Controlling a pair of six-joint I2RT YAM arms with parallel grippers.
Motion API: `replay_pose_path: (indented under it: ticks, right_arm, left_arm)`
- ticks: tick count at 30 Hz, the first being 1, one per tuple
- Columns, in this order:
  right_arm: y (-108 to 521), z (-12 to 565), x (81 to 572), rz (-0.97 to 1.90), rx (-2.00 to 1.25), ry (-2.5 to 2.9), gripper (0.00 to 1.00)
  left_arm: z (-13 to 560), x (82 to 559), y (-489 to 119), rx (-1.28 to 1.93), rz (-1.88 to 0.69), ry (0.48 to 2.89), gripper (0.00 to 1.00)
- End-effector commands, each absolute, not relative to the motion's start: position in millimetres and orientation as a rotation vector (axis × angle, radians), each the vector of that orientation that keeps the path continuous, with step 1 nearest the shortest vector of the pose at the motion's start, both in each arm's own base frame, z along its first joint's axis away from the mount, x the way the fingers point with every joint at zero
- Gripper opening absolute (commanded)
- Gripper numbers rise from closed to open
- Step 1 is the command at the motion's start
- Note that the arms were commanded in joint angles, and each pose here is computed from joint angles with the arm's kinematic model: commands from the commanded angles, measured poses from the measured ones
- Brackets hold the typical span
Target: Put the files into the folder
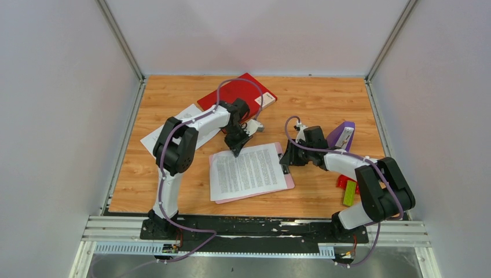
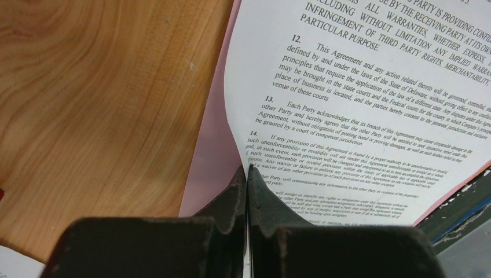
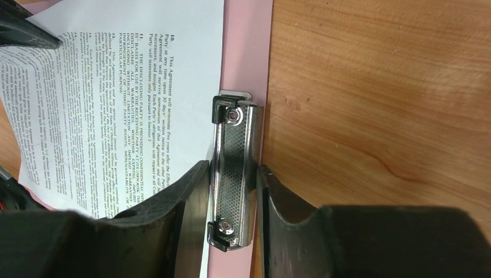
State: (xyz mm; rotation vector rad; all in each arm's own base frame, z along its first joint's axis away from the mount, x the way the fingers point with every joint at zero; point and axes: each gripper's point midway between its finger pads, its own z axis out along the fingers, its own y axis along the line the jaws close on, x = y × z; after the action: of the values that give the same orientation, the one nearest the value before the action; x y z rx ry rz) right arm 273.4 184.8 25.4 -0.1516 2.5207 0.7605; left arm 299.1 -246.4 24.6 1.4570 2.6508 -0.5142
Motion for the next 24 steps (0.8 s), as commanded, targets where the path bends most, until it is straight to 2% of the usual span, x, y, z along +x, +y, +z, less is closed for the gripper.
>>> replay_pose_path:
  ticks: [1, 24]
  right_arm:
    - [179.2, 3.7, 248.2, 0.768, -0.112, 2.631, 0.0]
    - [178.5, -3.2, 247.7, 0.765, -0.057, 2.643, 0.0]
  left_arm:
    - [32.1, 303.0, -251.4, 1.416, -0.509, 2.664, 0.08]
    - [27.9, 308.5, -275.2, 1.234, -0.632, 2.705, 0.02]
